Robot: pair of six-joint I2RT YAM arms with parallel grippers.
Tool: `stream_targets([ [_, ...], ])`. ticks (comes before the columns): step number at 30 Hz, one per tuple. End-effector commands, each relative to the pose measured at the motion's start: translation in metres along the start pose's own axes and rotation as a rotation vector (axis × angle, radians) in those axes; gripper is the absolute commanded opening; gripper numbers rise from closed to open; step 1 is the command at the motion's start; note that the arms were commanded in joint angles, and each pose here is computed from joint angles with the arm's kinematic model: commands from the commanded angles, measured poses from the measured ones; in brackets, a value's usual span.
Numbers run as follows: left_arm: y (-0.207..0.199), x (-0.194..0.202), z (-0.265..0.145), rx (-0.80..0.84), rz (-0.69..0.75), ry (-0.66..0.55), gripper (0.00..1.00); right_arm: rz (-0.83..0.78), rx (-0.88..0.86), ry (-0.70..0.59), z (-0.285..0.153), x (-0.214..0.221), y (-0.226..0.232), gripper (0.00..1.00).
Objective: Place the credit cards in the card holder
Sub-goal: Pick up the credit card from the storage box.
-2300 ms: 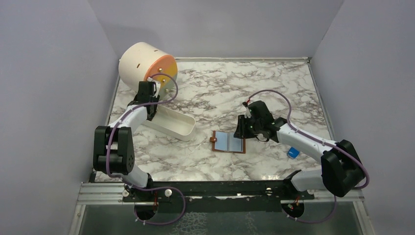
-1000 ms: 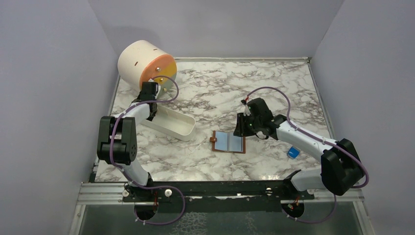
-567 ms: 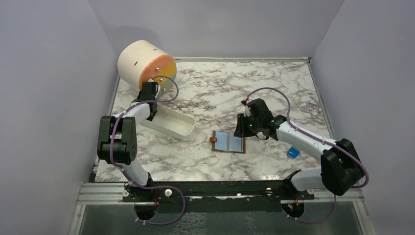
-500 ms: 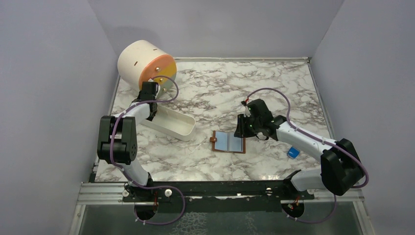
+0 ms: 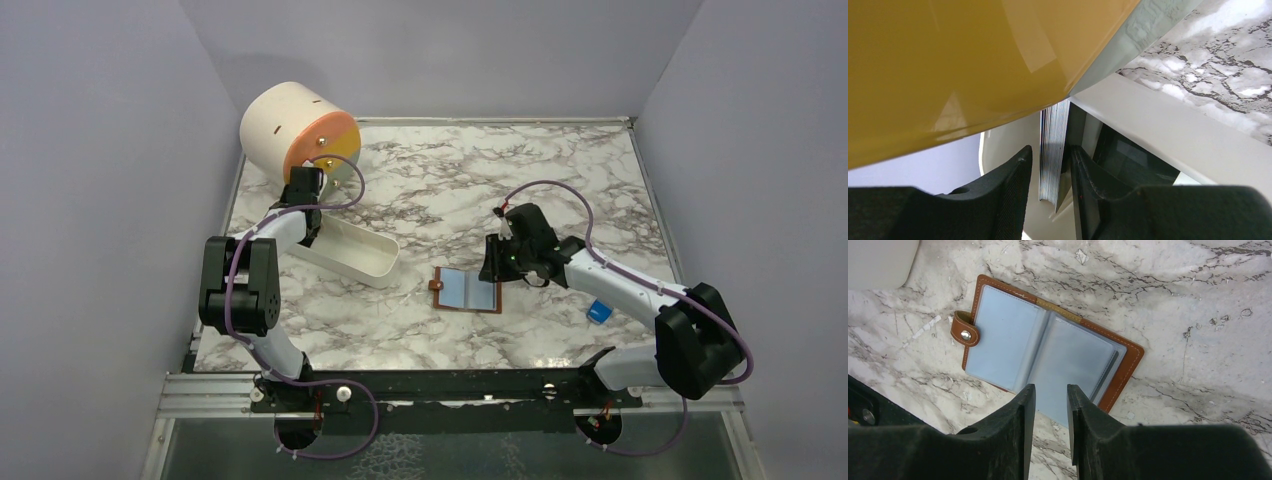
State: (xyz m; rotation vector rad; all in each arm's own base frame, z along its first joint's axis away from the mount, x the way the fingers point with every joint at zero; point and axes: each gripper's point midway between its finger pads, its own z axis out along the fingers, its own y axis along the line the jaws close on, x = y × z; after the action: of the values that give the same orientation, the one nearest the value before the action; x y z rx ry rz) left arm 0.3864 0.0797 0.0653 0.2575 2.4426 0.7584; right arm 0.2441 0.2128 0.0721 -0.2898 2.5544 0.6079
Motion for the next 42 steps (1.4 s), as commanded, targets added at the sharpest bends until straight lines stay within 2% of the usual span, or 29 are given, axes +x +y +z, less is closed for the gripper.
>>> stream_targets([
  [1, 0.017, -0.014, -0.002, -0.057, -0.022, -0.020, 0.36, -0.014, -0.008, -0.021, -0.001, -0.001, 0.001, 0.30],
  [6, 0.017, -0.015, -0.004, -0.057, -0.018, -0.023, 0.39, -0.015, -0.014, -0.020, -0.001, -0.001, 0.002, 0.29],
  [14, 0.016, -0.014, -0.002, -0.060, -0.010, -0.013, 0.37, -0.013, -0.022, -0.010, 0.002, 0.000, 0.004, 0.29],
  [18, 0.015, -0.013, -0.002, -0.058, -0.005, -0.011, 0.30, -0.013, -0.022, -0.011, 0.003, 0.000, 0.003, 0.29],
  [24, 0.015, -0.013, -0.004, -0.072, 0.010, -0.006, 0.25, -0.011, -0.025, -0.006, 0.005, 0.001, 0.003, 0.29],
  [35, 0.008, -0.016, -0.010, -0.049, 0.028, -0.003, 0.01, -0.013, -0.029, -0.011, 0.003, 0.002, 0.004, 0.29],
  [42, 0.006, -0.017, -0.014, -0.025, 0.018, -0.006, 0.00, -0.017, -0.024, -0.026, -0.002, 0.001, 0.003, 0.29],
])
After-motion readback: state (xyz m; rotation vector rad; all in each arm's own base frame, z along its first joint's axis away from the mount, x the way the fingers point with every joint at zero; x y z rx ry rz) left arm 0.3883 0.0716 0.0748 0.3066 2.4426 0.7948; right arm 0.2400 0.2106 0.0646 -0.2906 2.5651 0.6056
